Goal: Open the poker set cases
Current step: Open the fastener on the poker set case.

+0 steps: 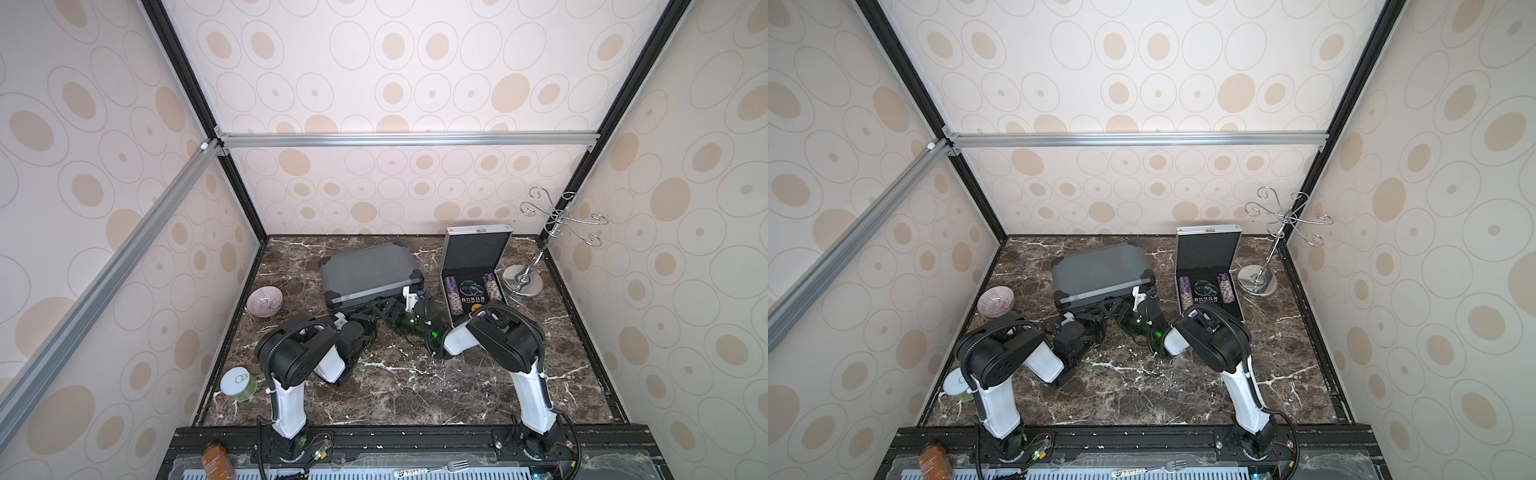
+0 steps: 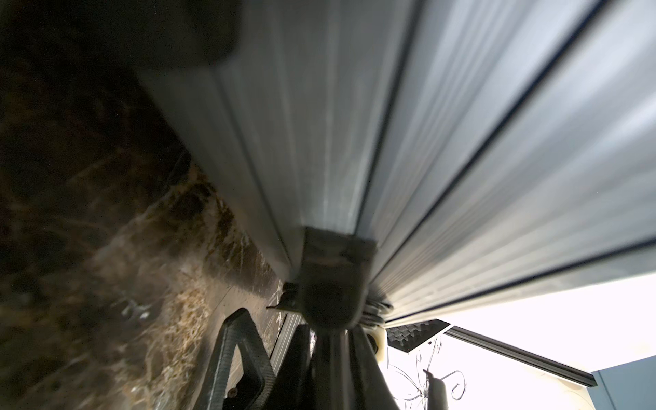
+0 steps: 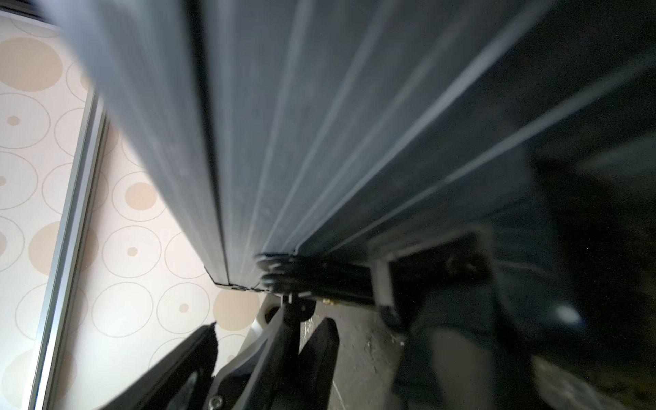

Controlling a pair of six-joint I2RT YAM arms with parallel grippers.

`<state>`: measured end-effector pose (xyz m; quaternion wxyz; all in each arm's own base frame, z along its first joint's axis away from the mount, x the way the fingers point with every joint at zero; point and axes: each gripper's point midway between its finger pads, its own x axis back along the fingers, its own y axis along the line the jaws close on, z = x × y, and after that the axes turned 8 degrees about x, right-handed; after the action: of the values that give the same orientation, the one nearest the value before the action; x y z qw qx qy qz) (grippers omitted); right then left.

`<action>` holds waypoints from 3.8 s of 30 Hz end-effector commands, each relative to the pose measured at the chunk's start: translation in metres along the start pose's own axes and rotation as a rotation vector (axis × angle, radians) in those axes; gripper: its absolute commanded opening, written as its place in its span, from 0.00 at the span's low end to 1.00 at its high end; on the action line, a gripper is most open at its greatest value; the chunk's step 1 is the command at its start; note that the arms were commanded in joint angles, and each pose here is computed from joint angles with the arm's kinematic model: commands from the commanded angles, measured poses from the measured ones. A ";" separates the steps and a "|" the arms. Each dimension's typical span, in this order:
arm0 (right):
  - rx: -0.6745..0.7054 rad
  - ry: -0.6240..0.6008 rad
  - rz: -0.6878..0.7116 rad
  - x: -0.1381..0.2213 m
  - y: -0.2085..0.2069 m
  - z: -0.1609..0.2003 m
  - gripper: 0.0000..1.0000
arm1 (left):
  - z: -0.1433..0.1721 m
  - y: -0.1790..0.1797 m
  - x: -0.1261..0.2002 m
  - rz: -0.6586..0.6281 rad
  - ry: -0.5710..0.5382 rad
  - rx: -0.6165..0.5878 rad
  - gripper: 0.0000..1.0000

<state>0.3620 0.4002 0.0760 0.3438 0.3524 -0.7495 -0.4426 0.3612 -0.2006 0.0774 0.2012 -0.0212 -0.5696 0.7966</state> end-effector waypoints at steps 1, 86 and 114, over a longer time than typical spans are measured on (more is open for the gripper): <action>-0.001 -0.052 -0.040 -0.004 0.010 -0.015 0.99 | 0.082 -0.081 0.024 0.273 0.337 0.145 0.00; 0.062 -0.034 -0.075 0.035 0.035 -0.016 0.99 | 0.107 -0.118 0.016 0.383 0.408 0.253 0.00; 0.079 -0.039 -0.046 0.017 0.037 -0.028 0.99 | 0.110 -0.141 0.028 0.427 0.417 0.250 0.00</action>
<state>0.3598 0.3824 0.1082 0.3275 0.3610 -0.7658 -0.4196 0.3672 -0.2297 0.0935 0.2121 -0.0394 -0.5423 0.8120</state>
